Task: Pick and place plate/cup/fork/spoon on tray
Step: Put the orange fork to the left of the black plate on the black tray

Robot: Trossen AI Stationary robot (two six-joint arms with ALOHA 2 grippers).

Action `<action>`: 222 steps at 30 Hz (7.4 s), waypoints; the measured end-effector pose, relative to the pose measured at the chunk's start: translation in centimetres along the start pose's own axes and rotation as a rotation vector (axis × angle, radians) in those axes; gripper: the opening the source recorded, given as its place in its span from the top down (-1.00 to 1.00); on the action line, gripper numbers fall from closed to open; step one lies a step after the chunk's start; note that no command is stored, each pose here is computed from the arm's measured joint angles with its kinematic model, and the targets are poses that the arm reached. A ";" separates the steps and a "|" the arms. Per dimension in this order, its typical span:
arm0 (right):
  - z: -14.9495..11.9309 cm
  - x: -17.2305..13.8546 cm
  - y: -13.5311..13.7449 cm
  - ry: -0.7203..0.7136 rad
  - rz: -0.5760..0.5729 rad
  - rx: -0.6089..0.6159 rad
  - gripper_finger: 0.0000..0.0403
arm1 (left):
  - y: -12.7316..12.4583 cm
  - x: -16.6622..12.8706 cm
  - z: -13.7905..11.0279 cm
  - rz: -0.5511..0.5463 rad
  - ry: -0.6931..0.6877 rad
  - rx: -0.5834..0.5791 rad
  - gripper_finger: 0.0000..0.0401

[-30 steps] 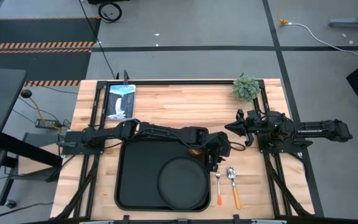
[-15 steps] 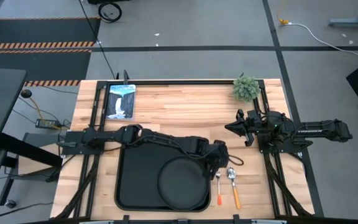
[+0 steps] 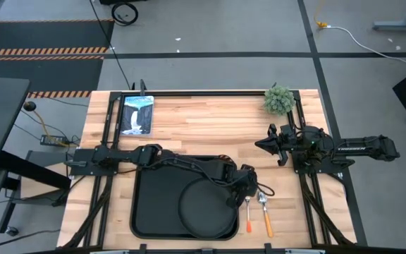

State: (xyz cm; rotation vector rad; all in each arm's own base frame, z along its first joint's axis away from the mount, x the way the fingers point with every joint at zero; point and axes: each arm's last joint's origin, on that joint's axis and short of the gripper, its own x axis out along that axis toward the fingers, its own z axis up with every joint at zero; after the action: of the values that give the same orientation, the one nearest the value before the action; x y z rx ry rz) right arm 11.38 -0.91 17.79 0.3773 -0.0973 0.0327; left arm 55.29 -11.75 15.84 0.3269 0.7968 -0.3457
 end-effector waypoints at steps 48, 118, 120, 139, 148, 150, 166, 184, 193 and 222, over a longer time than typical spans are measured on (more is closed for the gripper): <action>0.0 0.0 0.0 0.000 0.000 0.000 0.90 | -7.3 -8.4 7.0 0.307 -0.091 0.486 0.36; 4.1 12.8 15.3 0.766 -0.076 0.186 0.99 | -11.8 -28.2 -9.8 0.719 0.416 0.131 0.73; 3.3 13.1 15.5 0.800 -0.096 0.226 0.99 | -11.7 -29.1 -10.8 0.693 0.356 0.084 0.73; -6.1 12.7 15.3 1.312 -0.576 0.621 0.99 | -10.9 -34.6 -18.3 0.571 -0.300 -0.233 0.73; -6.1 16.2 17.7 1.366 -0.645 0.635 1.00 | -10.7 -36.5 -19.6 0.516 -0.539 -0.244 0.73; -5.6 16.9 18.4 1.361 -0.719 0.601 1.00 | -10.6 -37.0 -19.7 0.517 -0.567 -0.252 0.73; -9.7 17.7 20.7 1.223 -1.158 0.503 0.90 | -10.4 -38.2 -20.1 0.510 -0.606 -0.253 0.73; -11.1 17.2 19.4 1.168 -1.302 0.431 0.33 | -10.5 -37.5 -20.9 0.499 -0.525 -0.306 0.73; -12.6 15.6 19.7 1.109 -1.350 0.475 0.34 | -10.5 -37.5 -20.9 0.499 -0.527 -0.314 0.73; -13.5 12.8 23.2 0.823 -1.282 0.486 0.34 | -10.5 -37.4 -21.1 0.494 -0.515 -0.330 0.73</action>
State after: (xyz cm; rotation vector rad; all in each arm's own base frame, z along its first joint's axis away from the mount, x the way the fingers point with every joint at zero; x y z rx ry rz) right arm 24.13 25.78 15.09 0.8257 0.9911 -1.0655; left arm 13.17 -5.90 28.10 0.1052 0.2394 0.1675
